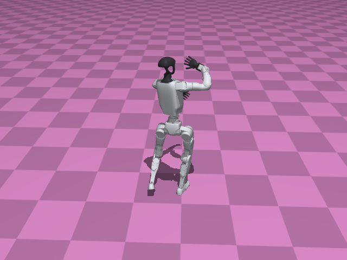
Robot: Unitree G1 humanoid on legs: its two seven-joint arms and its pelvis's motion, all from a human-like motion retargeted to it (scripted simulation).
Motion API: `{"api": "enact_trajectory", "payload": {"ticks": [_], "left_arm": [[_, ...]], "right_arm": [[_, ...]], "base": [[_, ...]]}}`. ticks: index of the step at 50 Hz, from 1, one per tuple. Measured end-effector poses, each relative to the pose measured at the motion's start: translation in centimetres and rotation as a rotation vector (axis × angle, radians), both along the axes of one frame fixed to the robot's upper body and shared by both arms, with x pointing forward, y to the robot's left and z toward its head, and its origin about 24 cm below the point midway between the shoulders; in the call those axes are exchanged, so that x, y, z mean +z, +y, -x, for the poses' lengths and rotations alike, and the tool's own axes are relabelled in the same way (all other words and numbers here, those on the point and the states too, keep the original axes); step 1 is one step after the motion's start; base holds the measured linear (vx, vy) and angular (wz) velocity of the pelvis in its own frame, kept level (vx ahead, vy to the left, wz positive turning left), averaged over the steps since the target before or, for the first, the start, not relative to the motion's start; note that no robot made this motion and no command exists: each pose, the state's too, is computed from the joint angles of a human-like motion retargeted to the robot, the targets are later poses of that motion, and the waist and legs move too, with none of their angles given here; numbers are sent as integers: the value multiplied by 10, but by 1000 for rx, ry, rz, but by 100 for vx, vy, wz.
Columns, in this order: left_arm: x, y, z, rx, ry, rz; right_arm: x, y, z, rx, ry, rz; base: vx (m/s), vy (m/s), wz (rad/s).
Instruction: Kungfu
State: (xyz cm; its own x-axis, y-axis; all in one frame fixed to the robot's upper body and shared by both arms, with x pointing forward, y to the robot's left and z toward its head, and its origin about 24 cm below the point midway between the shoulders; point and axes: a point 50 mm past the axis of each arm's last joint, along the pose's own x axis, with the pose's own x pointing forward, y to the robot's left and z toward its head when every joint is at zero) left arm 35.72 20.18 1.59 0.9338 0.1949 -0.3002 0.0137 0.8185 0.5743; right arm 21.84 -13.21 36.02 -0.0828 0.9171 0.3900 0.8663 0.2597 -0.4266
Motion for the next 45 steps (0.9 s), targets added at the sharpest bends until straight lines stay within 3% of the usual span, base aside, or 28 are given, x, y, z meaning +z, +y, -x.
{"api": "enact_trajectory", "payload": {"ticks": [9,13,18,21,26,30,32,35,39,42,45], "left_arm": [[233,-43,-60,-194,-575,-184],[283,-73,-53,-261,-739,-289],[293,-96,-42,-393,-741,-471],[272,-78,-41,-429,-634,-633],[195,10,-24,-413,-204,-839],[95,93,35,-499,490,-970],[23,108,79,-652,874,-914],[-69,96,152,-948,1338,-755],[-140,59,265,-1319,1797,-495],[-157,32,328,-1444,1958,-234],[-158,4,321,-1469,1827,25]], "right_arm": [[19,46,24,136,-148,145],[18,48,19,64,-215,162],[19,34,0,-28,-301,-8],[2,36,-10,-12,-183,-63],[-54,68,-47,-15,191,-94],[-128,122,-66,124,481,-95],[-194,153,-61,223,768,-67],[-289,182,-30,285,1230,23],[-361,197,42,401,1632,155],[-356,201,59,534,1533,391],[-373,197,69,471,1581,526]], "base": [[64,-44,-176],[76,-26,-216],[70,-9,-313],[30,13,-292],[-4,44,-493],[-46,71,-663],[-72,86,-643],[-56,114,-585],[18,73,-491],[-8,-11,-50],[-30,-24,6]]}}
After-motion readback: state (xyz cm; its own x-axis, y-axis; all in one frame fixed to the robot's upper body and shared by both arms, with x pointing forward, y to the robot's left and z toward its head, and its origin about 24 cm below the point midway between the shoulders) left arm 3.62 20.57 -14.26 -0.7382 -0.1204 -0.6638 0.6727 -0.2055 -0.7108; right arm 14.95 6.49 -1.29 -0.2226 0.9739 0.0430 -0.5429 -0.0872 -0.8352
